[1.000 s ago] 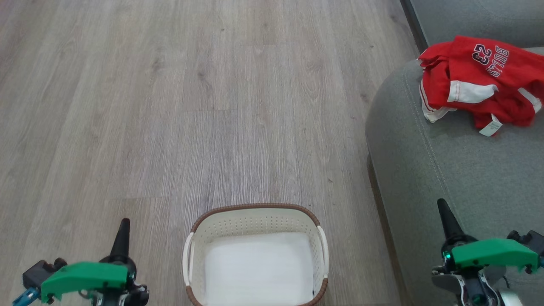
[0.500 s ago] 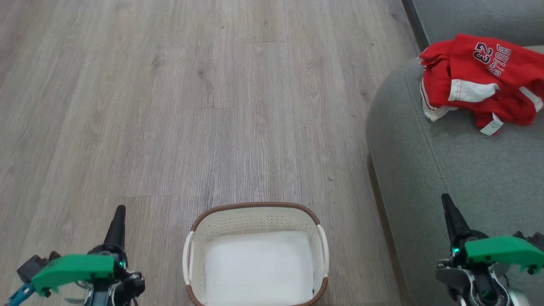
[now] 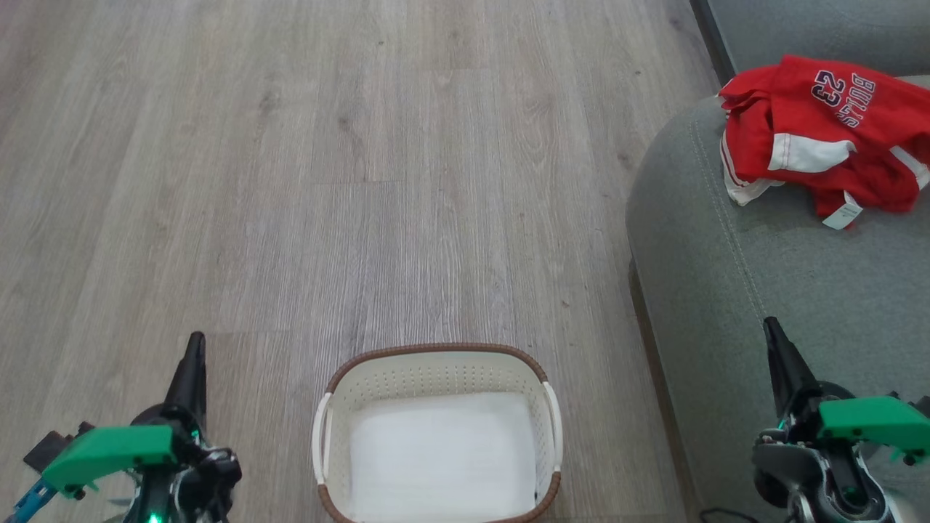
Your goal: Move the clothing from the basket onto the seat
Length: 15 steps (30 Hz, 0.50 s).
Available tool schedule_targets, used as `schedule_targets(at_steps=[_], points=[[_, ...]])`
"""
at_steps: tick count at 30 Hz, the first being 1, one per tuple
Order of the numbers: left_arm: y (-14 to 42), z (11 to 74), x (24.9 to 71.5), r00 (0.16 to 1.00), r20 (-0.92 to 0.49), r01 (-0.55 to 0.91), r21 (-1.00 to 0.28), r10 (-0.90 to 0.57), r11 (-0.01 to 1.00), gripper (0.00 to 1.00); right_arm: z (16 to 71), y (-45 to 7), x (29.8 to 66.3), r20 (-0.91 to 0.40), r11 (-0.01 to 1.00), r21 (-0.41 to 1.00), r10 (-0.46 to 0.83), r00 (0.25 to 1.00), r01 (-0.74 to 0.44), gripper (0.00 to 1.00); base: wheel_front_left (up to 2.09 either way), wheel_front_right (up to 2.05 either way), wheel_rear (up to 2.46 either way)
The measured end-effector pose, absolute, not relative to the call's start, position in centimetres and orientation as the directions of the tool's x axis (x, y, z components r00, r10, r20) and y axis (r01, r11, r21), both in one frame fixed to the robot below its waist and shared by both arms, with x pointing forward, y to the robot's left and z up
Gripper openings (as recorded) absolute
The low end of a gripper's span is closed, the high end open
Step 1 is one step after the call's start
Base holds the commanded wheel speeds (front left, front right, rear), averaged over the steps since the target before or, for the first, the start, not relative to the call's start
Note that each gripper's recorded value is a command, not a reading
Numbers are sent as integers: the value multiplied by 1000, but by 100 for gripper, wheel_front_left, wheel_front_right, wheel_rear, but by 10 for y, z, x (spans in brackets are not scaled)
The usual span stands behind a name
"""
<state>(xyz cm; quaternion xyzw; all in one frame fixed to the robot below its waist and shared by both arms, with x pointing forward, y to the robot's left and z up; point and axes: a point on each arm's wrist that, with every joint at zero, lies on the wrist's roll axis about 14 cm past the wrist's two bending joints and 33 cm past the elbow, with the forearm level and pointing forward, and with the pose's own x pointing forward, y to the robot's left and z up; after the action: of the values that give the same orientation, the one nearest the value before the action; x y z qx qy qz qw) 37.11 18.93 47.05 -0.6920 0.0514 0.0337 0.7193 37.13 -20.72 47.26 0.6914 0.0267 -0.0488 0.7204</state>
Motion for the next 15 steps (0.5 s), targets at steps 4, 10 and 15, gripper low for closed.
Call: schedule_targets(at_steps=[4, 10, 15], points=[[189, 474, 373, 994, -103, -103, -995, -23, -1, 0, 475, -207, 372, -98, -1, 995, -26, 995, 98, 0, 0, 0, 0], [189, 476, 374, 995, -98, -98, -995, -23, -5, 0, 475, -207, 372, -97, -4, 995, -28, 995, 97, 0, 0, 0, 0], [189, 476, 374, 995, -98, -98, -995, -23, -5, 0, 475, -207, 372, -97, -4, 995, -28, 995, 97, 0, 0, 0, 0]])
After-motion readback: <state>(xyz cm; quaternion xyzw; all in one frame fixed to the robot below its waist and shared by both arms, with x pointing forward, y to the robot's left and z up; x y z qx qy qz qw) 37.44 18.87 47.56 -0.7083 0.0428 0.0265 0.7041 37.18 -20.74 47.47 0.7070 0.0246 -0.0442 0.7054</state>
